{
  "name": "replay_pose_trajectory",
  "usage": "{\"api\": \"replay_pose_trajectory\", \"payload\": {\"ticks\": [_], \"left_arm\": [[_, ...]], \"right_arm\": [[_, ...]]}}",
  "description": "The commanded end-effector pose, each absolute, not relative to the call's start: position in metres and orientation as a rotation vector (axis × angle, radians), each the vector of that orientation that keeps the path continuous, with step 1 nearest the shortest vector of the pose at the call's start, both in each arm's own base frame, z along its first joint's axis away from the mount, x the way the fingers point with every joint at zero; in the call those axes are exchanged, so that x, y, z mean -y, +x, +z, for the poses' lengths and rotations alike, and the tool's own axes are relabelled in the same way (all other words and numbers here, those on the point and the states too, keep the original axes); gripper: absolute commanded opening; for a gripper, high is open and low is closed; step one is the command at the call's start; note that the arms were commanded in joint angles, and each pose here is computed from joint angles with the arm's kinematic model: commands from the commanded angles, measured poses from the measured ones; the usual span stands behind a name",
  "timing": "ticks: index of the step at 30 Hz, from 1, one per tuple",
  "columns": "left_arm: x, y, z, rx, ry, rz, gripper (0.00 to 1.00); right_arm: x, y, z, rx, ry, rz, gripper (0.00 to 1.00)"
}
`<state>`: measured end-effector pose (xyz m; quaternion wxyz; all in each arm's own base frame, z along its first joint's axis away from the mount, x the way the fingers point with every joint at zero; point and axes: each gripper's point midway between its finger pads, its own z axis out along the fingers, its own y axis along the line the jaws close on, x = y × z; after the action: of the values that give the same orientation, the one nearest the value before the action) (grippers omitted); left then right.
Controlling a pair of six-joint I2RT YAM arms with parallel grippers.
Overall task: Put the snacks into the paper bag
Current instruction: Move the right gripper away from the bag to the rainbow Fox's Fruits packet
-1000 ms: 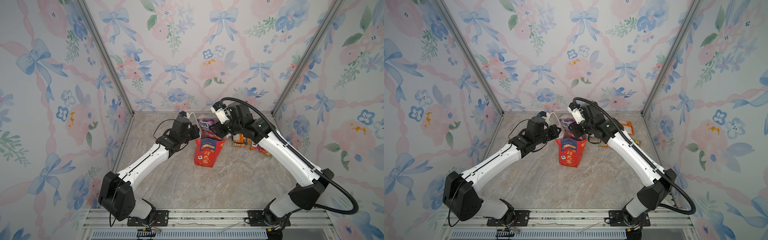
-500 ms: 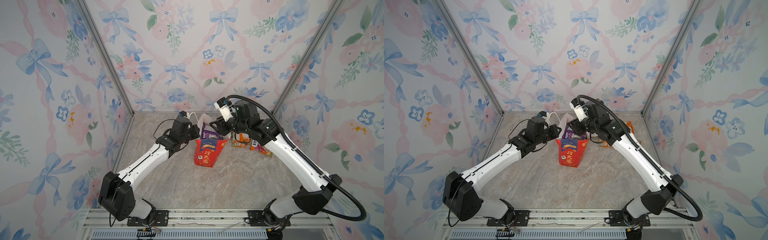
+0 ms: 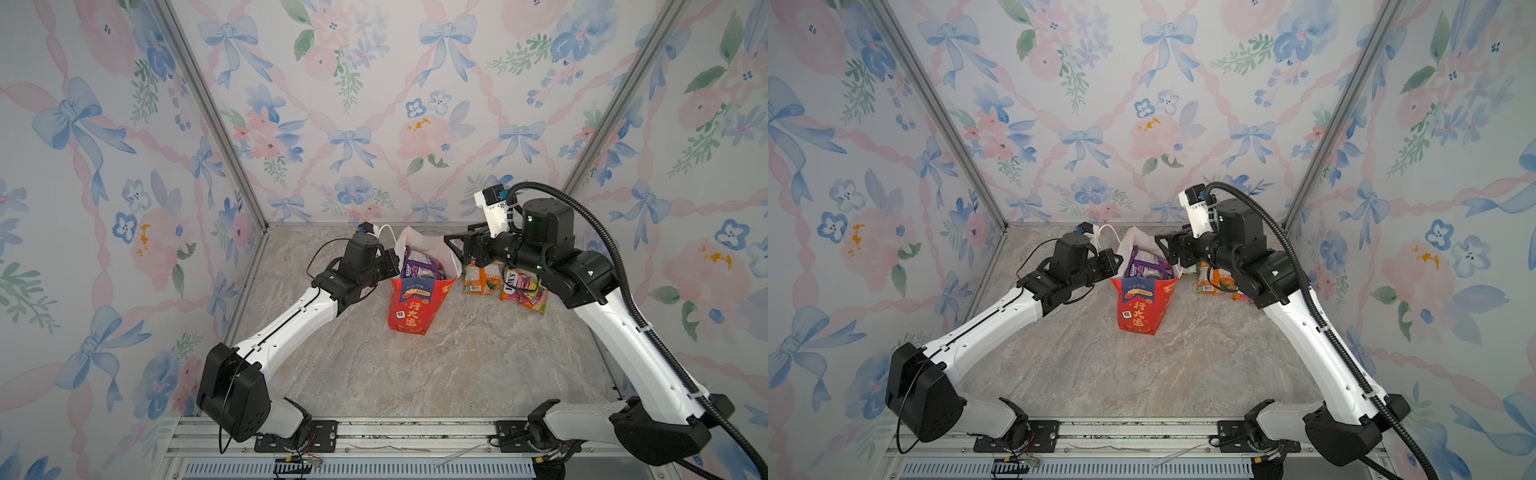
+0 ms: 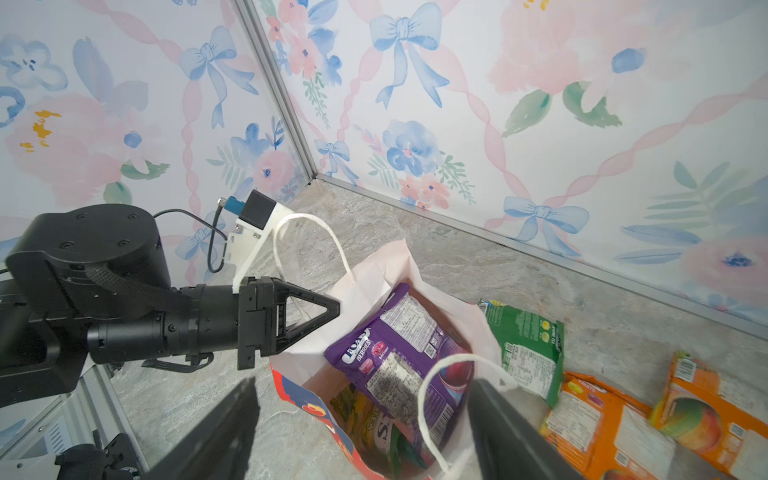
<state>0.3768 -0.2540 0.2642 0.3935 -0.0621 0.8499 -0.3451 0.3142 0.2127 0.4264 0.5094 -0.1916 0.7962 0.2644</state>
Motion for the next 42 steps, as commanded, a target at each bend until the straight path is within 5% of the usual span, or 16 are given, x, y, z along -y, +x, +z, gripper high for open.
{"api": "replay_pose_trajectory", "payload": {"ticks": [1, 10, 24, 42], "left_arm": [[0.255, 0.372, 0.262, -2.174, -0.148, -0.889, 0.0], [0.256, 0.372, 0.262, -2.173, -0.146, -0.893, 0.0], [0.253, 0.374, 0.259, -2.179, -0.149, -0.888, 0.0], [0.252, 0.375, 0.263, -2.169, -0.148, -0.892, 0.0]], "right_arm": [[-0.197, 0.308, 0.428, -1.921, -0.366, 0.747, 0.86], [-0.108, 0.333, 0.374, -2.035, 0.083, 0.746, 1.0], [0.034, 0.354, 0.212, -2.197, 0.781, 0.701, 0.97], [0.096, 0.333, 0.101, -2.29, 1.136, 0.569, 0.97]]}}
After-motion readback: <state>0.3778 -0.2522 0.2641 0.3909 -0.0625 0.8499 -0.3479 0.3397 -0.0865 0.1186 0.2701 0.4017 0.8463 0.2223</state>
